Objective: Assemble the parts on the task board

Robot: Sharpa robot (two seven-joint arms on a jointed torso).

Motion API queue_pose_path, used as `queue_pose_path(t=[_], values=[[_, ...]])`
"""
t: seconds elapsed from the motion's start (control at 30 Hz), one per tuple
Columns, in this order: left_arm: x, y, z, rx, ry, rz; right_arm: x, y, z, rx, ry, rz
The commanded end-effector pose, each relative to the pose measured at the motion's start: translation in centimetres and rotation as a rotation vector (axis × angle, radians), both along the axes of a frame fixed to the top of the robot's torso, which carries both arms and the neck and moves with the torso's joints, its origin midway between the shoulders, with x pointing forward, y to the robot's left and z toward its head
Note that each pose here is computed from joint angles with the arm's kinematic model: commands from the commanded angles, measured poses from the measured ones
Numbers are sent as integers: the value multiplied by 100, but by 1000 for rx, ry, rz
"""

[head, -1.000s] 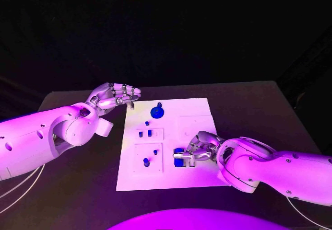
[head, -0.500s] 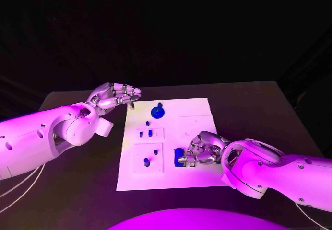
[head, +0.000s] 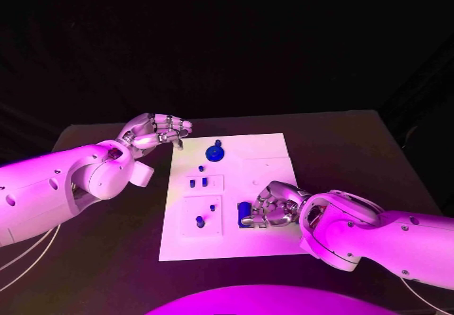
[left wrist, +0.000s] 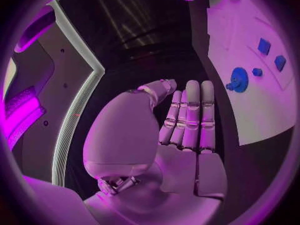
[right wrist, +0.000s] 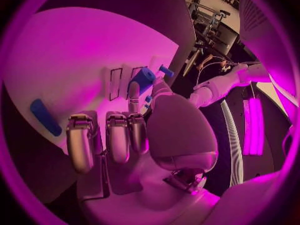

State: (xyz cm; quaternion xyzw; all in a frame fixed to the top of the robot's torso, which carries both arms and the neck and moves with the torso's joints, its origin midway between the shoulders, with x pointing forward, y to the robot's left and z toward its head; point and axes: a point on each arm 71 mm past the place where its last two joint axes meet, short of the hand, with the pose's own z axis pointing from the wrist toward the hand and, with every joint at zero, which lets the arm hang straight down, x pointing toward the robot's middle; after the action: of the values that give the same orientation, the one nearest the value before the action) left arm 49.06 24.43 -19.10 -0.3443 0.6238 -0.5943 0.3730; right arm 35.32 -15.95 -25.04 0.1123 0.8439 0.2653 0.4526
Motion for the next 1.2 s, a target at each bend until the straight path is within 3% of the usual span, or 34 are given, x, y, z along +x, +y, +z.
queue_pose_path(t=[0.03,0.47,0.93,1.2], values=[[-7,-23,4,-12,3,-15,-6,3,-25,-53,-1,22],[-6,-15,4,-11,3,-13,2,-32,-18,-75,-31,-2],[-6,-6,3,-10,3,-12,-24,-28,-27,-37,6,8],[-6,-4,3,-10,4,-11,-8,-71,-17,-25,-12,-12]])
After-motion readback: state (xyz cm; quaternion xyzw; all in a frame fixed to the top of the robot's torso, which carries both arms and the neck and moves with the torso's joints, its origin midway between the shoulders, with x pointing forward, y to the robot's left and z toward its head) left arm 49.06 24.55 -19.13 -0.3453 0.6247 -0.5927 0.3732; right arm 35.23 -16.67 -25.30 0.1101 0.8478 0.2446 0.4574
